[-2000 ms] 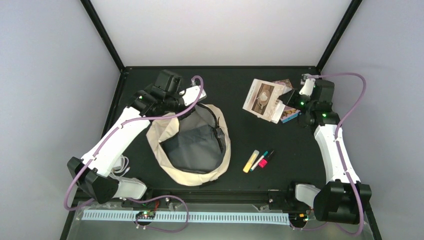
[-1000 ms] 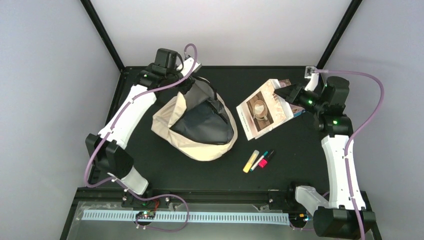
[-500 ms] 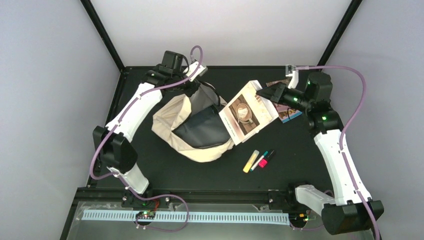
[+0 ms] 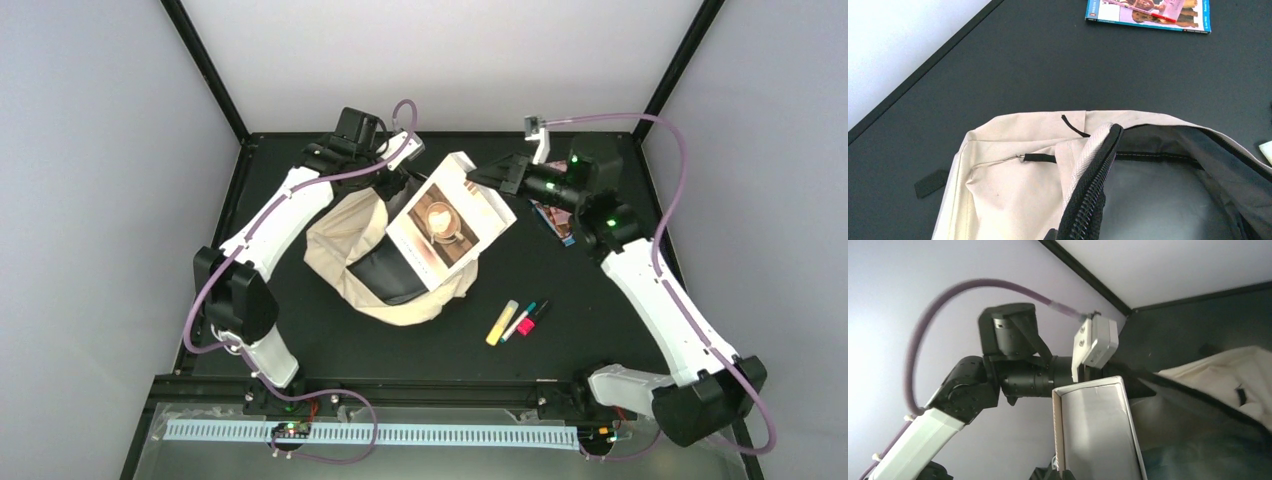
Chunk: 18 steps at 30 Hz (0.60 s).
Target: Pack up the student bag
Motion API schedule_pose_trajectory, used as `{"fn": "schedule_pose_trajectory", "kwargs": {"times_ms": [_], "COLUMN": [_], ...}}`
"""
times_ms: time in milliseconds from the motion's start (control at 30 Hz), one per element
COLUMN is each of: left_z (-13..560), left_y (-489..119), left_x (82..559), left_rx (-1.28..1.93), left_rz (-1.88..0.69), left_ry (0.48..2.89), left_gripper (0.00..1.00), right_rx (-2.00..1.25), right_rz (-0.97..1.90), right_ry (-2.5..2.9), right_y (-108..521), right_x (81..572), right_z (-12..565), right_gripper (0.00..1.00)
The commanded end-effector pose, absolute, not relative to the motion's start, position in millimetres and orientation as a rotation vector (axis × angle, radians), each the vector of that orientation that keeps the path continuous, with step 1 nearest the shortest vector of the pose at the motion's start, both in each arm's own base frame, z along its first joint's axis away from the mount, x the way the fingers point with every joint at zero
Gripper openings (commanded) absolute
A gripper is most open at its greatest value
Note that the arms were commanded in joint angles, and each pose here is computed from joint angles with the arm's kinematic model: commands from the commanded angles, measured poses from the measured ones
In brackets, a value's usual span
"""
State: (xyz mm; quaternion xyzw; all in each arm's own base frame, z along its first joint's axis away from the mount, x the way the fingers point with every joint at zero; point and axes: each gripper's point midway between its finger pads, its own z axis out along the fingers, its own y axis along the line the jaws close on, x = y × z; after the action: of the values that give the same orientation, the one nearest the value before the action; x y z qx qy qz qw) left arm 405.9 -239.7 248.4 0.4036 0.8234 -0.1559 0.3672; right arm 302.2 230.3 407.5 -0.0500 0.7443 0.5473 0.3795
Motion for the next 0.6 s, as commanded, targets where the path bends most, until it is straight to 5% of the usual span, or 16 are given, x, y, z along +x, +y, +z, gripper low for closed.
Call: {"fn": "schedule_pose_trajectory", "kwargs": {"times_ms": [0,233,467,567], "left_z": [304,329,342,339], "left_y": [-240,-220,-232,-238], "left_x": [413,419,401,391], "left_rx": [0.982,0.936,0.979,1.015], "left_rz": [-0.358,-0.195,-0.293,-0.328], "left_ry": [1.961,1.911,1.835,1.824], "left_gripper": [0.02,0.01,0.01,0.02], "right_rx": [-0.028,0.153,0.184,0.052], "right_rz": [1.48,1.435,1.247,1.136], "right_ry": [1.861,1.96,2.169,2.312], "right_y": [248,249,247,251], "right_x": [318,349,367,365], "right_z": [395,310,220,197], "right_gripper": [0.01,0.01,0.01,0.23]}}
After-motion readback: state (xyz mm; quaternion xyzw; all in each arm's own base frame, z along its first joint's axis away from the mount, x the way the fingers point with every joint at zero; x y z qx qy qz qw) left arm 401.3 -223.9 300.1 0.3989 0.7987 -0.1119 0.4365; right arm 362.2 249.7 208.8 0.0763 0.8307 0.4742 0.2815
